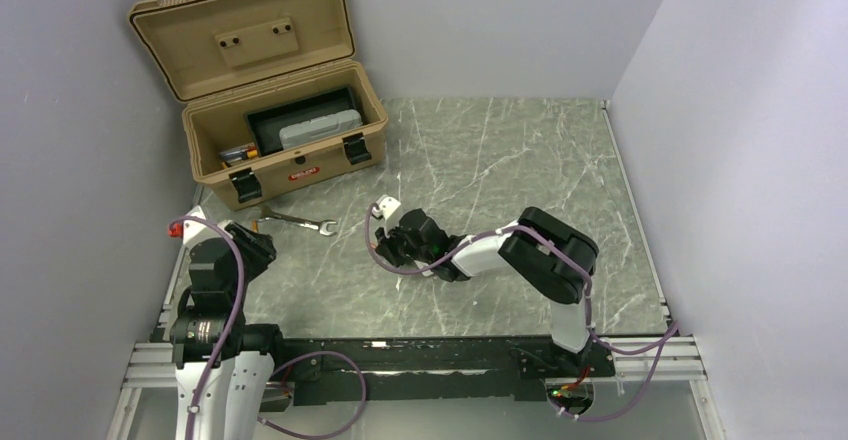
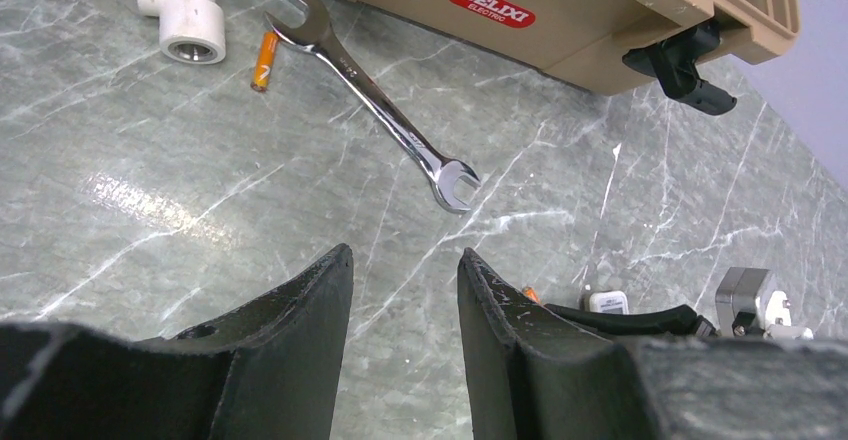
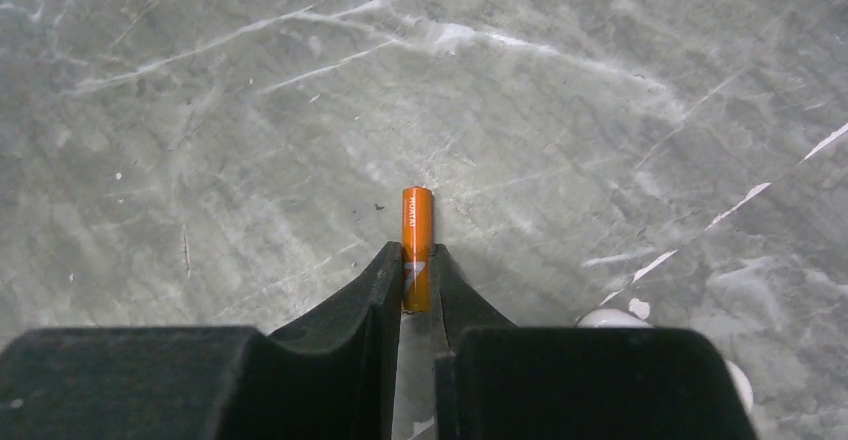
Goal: Load the batteries into the remote control
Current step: Move the battery to the center of the board.
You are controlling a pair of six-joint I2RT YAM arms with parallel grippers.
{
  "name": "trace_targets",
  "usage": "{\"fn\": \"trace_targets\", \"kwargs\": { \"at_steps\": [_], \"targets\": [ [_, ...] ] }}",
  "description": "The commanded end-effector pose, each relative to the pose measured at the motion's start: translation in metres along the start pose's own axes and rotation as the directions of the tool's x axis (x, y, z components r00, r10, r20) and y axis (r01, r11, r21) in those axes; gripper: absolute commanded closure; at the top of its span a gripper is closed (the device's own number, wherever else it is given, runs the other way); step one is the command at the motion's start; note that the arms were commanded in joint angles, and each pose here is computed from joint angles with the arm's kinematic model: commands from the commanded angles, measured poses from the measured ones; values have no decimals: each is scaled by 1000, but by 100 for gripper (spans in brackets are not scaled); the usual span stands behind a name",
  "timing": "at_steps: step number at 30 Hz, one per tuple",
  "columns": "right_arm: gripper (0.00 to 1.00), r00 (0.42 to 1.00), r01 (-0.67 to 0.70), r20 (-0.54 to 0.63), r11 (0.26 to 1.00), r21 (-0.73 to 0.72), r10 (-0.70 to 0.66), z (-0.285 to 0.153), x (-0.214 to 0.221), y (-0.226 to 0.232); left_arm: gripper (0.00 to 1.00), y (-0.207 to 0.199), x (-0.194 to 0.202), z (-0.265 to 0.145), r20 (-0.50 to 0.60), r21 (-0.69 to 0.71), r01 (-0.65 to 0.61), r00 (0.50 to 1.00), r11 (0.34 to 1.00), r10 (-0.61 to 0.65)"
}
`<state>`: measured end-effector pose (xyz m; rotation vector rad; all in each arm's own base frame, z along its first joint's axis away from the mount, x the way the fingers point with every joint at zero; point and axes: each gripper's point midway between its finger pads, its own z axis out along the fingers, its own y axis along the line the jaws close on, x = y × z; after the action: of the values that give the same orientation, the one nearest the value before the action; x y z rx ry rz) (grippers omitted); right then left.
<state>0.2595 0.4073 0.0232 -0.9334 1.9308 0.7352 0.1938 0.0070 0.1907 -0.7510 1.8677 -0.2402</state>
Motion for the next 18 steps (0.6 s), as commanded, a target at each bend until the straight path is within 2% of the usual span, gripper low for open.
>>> {"fn": "trace_targets", "kwargs": {
  "at_steps": [1,9,18],
  "targets": [
    [82,1000,4,29,1000,26,-5,-7,-11,-1,52,-7,-5,0,18,36,1,1000,999,-2],
    [62,998,18,60,999,26,-20,-3,-31,0,52,-6,-4,-2,16,27,7,1000,1000,-8],
    [55,990,66,122,998,-7,-65,-11,-60,8,50,2,3,0,-7,-2,4,1000,1000,-4]
  ]
}}
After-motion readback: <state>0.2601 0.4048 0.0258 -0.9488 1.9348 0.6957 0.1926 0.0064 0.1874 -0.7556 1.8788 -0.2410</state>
